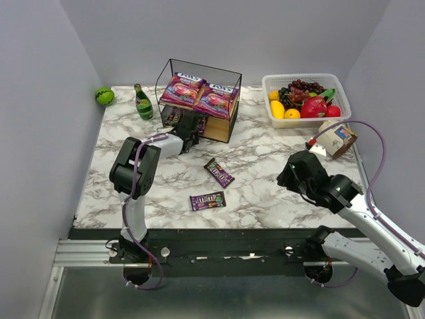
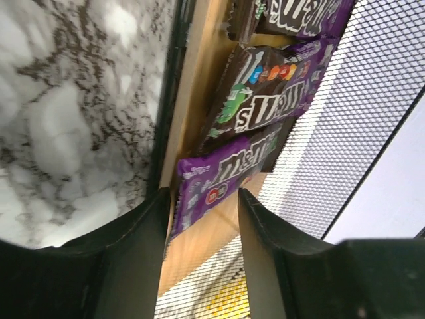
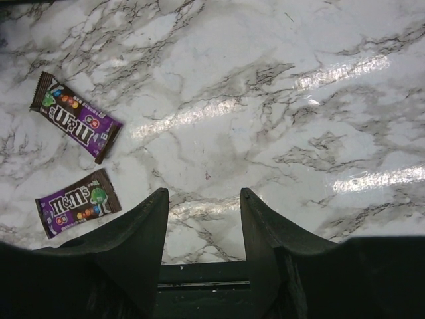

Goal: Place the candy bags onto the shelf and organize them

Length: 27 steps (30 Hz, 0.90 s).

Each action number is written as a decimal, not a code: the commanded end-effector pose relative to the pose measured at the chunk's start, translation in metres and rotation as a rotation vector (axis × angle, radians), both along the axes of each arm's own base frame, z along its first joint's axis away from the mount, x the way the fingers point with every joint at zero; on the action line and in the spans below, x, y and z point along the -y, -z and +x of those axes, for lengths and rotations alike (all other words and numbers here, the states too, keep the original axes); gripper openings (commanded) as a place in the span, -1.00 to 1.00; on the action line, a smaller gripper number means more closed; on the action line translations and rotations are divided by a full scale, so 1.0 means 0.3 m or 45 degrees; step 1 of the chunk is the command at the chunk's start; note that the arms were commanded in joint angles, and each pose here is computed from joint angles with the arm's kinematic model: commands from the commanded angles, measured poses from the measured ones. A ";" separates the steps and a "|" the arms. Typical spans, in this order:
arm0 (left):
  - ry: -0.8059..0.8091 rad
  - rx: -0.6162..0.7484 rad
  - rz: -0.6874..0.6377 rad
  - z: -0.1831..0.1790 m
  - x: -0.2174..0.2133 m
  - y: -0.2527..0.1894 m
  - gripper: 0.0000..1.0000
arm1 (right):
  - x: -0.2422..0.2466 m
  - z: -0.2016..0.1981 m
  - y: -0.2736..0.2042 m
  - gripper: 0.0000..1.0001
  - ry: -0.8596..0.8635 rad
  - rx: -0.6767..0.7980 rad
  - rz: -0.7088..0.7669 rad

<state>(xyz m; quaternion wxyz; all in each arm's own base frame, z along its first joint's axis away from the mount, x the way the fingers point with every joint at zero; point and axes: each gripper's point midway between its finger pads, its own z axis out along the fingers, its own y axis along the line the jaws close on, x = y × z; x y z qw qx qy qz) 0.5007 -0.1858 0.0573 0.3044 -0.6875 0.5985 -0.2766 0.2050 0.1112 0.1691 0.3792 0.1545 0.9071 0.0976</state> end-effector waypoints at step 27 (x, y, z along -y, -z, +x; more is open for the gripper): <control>0.704 -0.126 0.495 -0.383 -0.167 -0.167 0.50 | -0.097 0.019 0.061 0.36 -0.088 -0.076 0.088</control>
